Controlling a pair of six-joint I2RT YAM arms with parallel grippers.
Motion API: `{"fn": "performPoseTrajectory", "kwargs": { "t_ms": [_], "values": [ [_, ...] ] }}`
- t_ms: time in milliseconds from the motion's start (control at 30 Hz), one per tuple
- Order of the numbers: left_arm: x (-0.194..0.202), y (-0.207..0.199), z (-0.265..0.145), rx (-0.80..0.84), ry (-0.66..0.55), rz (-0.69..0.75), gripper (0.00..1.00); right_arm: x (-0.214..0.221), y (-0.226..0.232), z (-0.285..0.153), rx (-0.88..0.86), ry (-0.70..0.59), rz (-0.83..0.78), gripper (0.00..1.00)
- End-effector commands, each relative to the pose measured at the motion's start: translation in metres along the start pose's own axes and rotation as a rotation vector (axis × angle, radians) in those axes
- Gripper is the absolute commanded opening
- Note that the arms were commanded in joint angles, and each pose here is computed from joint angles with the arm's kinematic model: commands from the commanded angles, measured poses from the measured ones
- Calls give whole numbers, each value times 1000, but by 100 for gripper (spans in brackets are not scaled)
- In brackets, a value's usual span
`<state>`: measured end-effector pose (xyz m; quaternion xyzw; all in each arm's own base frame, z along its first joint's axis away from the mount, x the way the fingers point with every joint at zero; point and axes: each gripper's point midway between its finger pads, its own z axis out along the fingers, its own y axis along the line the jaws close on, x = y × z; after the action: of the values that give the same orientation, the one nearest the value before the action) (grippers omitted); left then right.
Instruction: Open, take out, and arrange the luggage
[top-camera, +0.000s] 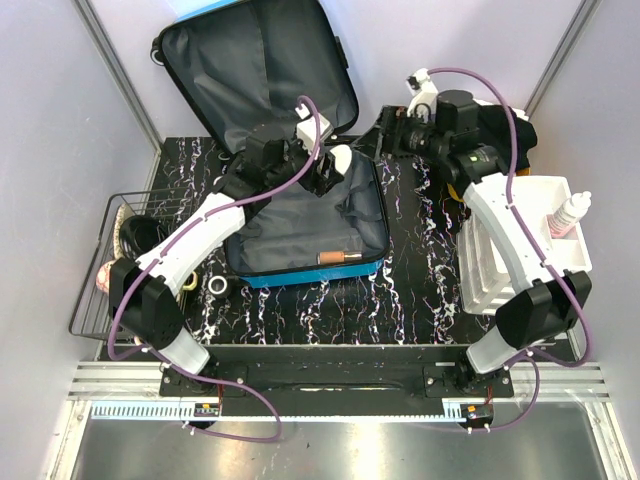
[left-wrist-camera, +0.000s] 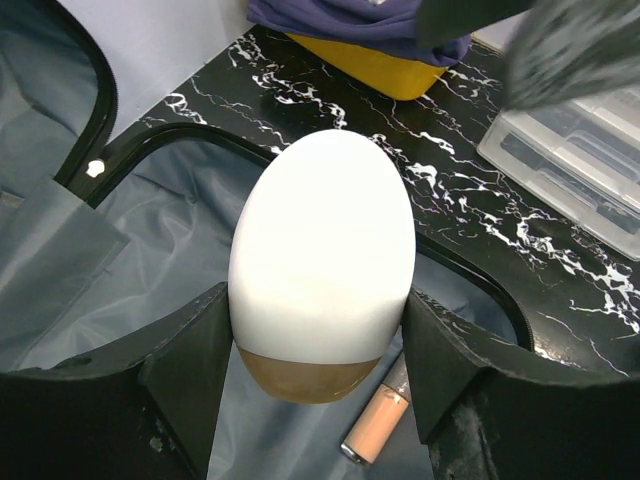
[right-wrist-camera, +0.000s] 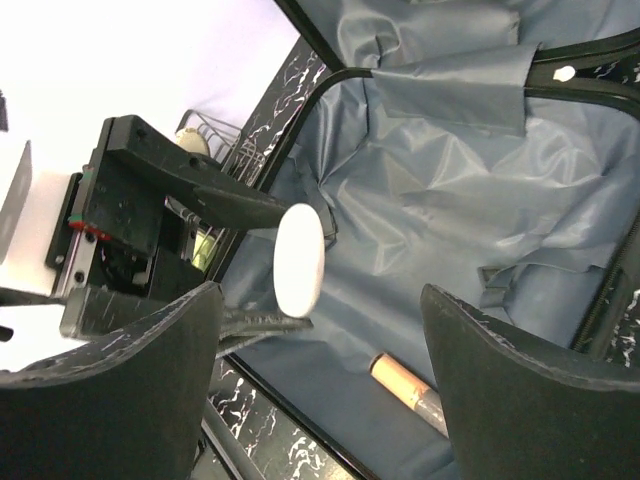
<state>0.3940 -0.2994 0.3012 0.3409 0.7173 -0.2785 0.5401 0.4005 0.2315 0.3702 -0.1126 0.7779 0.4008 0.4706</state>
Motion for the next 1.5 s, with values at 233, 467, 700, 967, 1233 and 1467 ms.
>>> {"fn": "performPoseTrajectory", "kwargs": {
  "t_ms": [233,467,700,967,1233,1467],
  "values": [
    [-67,-27,-21,52,-215,51,40,-4,31,24,-65,-39,-35,74],
    [-71,-32,-22,70,-226,53,40,-7,40,31,-110,-38,-19,58],
    [-70,-32,-20,74,-225,59,40,-6,55,27,-180,-30,0,29],
    [-55,-33,-20,78,-159,42,91,-17,47,-12,-60,-72,-165,0],
    [-22,-43,-26,122,-36,11,99,-25,-26,-154,374,-130,-399,0],
    [-19,-54,-23,192,-22,4,99,4,-46,-268,674,-150,-442,0]
  ]
}}
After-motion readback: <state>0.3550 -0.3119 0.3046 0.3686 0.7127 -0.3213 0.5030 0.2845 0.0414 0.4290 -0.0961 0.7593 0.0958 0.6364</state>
